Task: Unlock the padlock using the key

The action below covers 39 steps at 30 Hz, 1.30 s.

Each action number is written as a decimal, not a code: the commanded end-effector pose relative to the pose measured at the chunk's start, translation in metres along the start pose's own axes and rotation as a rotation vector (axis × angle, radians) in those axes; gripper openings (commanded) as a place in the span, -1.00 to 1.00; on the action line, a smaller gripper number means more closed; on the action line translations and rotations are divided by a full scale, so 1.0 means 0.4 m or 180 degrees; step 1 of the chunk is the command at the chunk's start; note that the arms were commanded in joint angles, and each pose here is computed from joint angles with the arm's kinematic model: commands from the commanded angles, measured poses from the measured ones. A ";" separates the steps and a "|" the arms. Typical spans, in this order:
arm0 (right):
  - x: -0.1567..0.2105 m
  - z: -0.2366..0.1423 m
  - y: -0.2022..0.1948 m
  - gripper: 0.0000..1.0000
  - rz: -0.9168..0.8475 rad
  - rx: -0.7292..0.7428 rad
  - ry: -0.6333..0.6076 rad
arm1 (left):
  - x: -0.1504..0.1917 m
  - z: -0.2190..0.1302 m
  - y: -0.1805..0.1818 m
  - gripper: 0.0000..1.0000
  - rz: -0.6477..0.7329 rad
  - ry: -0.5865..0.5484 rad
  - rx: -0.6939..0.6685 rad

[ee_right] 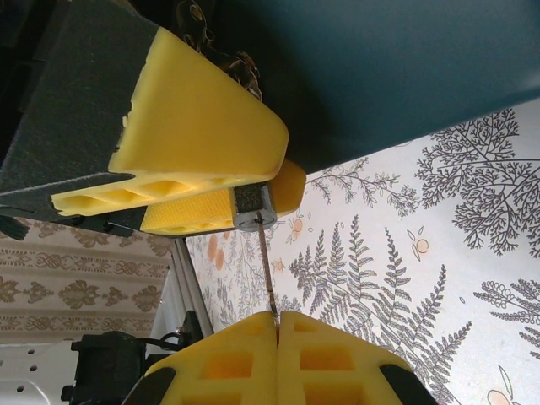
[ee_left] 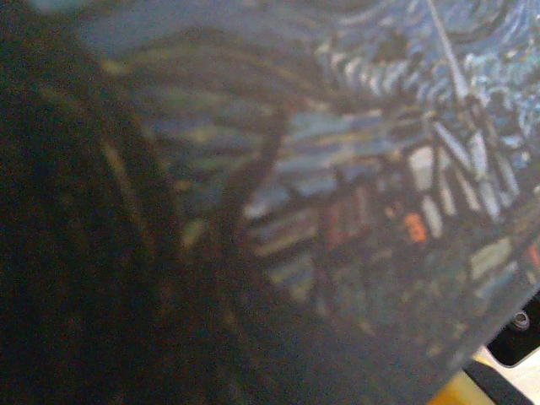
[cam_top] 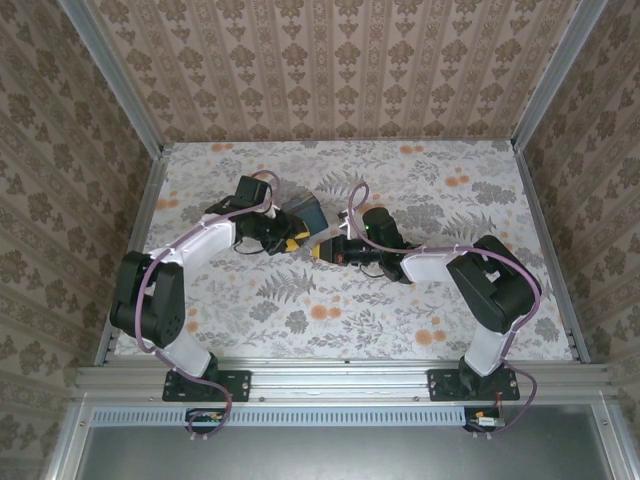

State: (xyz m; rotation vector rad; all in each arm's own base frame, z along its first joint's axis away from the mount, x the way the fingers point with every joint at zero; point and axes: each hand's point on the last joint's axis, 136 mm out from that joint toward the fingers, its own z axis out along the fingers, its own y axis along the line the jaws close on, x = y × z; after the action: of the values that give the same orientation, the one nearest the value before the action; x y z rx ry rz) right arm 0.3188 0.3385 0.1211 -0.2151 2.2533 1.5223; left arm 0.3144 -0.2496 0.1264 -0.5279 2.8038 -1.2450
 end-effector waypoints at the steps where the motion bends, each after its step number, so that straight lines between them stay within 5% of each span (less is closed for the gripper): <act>1: -0.047 0.004 0.029 -1.00 -0.0125 -0.0056 -0.0168 | 0.043 -0.003 -0.039 -0.85 0.0049 0.0133 0.0177; 39: -0.154 -0.050 0.176 -1.00 -0.0767 -0.0237 -0.0753 | 0.110 -0.013 -0.028 -0.88 0.0060 0.0394 -0.0129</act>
State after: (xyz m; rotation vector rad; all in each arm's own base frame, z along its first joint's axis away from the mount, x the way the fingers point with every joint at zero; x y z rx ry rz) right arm 0.3215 0.3366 0.1403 -0.2637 2.2154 1.4256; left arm 0.3030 -0.2551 0.1366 -0.4781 2.8579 -1.1904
